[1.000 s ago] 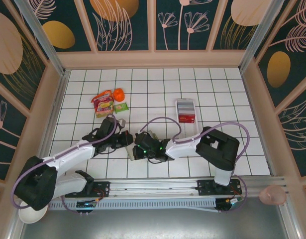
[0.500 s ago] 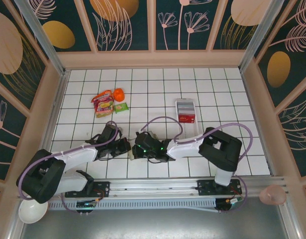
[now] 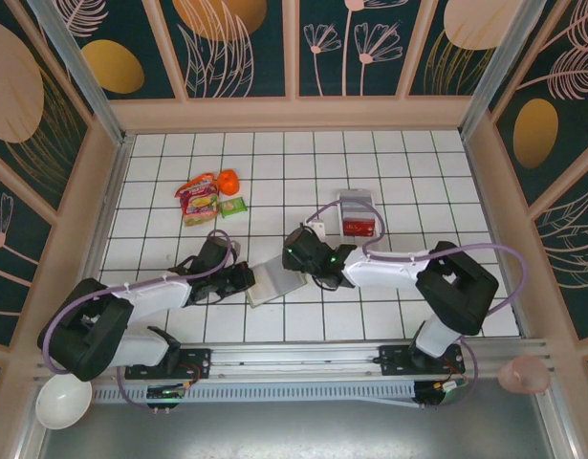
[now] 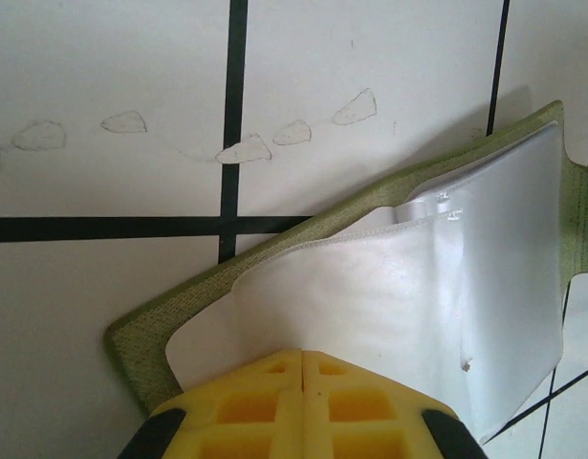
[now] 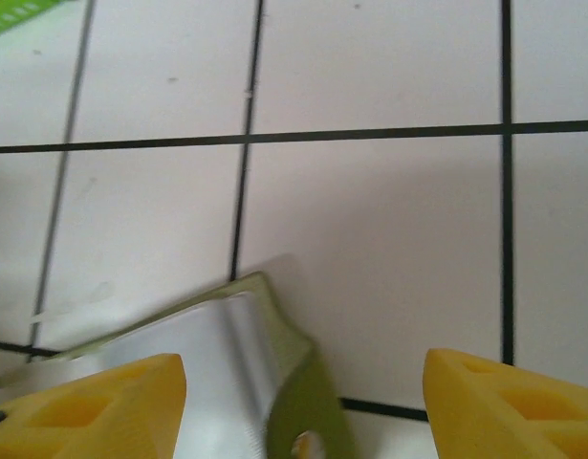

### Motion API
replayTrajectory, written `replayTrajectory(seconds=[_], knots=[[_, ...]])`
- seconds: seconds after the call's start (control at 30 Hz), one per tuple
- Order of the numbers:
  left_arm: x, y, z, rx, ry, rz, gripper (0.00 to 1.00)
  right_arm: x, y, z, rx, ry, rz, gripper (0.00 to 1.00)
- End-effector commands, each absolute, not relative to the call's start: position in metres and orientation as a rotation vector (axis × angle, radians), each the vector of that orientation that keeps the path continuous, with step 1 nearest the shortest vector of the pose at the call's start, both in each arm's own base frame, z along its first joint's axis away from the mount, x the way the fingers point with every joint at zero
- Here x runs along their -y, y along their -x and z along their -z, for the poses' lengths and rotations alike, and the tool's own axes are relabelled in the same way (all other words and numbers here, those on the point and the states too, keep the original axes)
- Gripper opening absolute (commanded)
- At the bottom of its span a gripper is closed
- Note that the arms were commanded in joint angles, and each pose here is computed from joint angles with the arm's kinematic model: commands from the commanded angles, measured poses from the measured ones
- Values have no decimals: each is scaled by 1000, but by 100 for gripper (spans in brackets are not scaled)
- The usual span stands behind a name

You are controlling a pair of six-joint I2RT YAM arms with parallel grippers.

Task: Put the credit cards into the card holder
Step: Rotate the card holder at the bottom-center of the table.

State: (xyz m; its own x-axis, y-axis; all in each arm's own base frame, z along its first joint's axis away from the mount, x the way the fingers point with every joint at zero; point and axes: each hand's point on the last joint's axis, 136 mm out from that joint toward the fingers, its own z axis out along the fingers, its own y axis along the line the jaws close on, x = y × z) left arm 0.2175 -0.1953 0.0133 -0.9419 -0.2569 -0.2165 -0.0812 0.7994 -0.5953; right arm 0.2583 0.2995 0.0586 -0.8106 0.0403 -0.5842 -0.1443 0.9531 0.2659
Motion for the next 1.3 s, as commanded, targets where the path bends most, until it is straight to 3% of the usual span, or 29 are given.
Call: replayTrajectory(seconds=[0.0,0.17,0.27,0.43,0.57,0.83,1.27], knots=[[170,-206,8,-2773,297,692,0,-296,-265,-50,-2495,141,-328,67],[169,-203,4,-2772,299,697,0,-311,-267,-49,-2501,212,-388,64],[171,-202,-2,-2760,295,729,0,-310,-266,-44,-2522,220,-361,56],[178,-205,-17,-2717,290,798,0,-310,-258,-47,-2528,228,-385,17],[193,-207,-35,-2696,202,900,0,-306,-252,-46,-2541,214,-355,1],[206,-226,-68,-2639,109,916,1,-296,-243,-50,-2541,114,-326,0],[214,-238,-51,-2711,46,833,0,-278,-237,-58,-2527,-7,-295,0]])
